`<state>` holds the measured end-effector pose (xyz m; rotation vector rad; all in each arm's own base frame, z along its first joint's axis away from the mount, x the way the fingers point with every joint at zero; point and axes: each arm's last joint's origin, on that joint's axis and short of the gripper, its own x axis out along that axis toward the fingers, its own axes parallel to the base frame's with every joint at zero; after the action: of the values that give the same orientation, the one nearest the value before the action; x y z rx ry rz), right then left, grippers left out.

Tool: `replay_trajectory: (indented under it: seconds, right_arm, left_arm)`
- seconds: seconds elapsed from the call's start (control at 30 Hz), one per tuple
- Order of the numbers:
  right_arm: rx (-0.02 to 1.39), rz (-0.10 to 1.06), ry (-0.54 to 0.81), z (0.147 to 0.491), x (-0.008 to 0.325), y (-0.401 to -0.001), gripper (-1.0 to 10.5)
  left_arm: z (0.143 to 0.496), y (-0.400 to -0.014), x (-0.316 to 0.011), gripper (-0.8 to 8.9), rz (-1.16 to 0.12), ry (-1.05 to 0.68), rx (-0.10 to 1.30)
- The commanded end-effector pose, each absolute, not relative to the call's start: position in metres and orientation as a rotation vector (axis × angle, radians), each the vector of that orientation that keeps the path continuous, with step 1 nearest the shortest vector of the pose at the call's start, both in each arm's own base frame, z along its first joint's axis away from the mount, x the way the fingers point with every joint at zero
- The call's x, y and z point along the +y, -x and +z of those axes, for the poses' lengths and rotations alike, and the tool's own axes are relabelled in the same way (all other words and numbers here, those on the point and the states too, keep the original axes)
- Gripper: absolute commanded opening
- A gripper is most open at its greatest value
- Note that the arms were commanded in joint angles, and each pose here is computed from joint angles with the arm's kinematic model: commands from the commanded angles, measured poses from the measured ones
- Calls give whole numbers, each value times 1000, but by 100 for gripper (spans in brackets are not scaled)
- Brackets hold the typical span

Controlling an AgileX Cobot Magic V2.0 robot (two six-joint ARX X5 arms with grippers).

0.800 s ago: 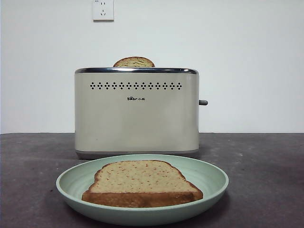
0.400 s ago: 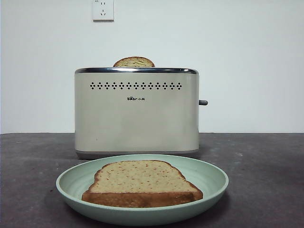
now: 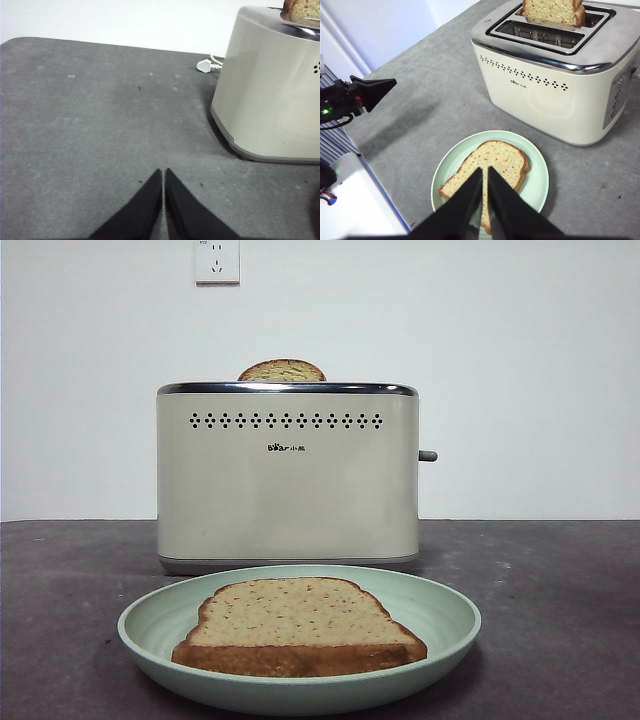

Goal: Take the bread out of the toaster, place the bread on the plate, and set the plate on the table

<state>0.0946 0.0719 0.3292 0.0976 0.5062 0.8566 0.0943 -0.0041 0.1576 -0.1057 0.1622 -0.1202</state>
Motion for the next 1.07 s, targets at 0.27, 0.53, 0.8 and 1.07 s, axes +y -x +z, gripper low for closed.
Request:
replay_trajectory:
  seconds: [0.27, 0.53, 0.8, 1.07]
  right_arm:
    - [481, 868, -94, 335, 72, -94, 4]
    - [374, 831, -17, 340, 62, -89, 3]
    - [179, 594, 24, 338, 31, -83, 4]
    - [-47, 381, 38, 291, 15, -85, 4]
  left_arm:
    - [150, -95, -4, 8, -114, 117, 193]
    - [150, -95, -4, 8, -114, 117, 193]
    - [150, -95, -4, 8, -114, 117, 193]
    - [150, -95, -4, 8, -114, 117, 193]
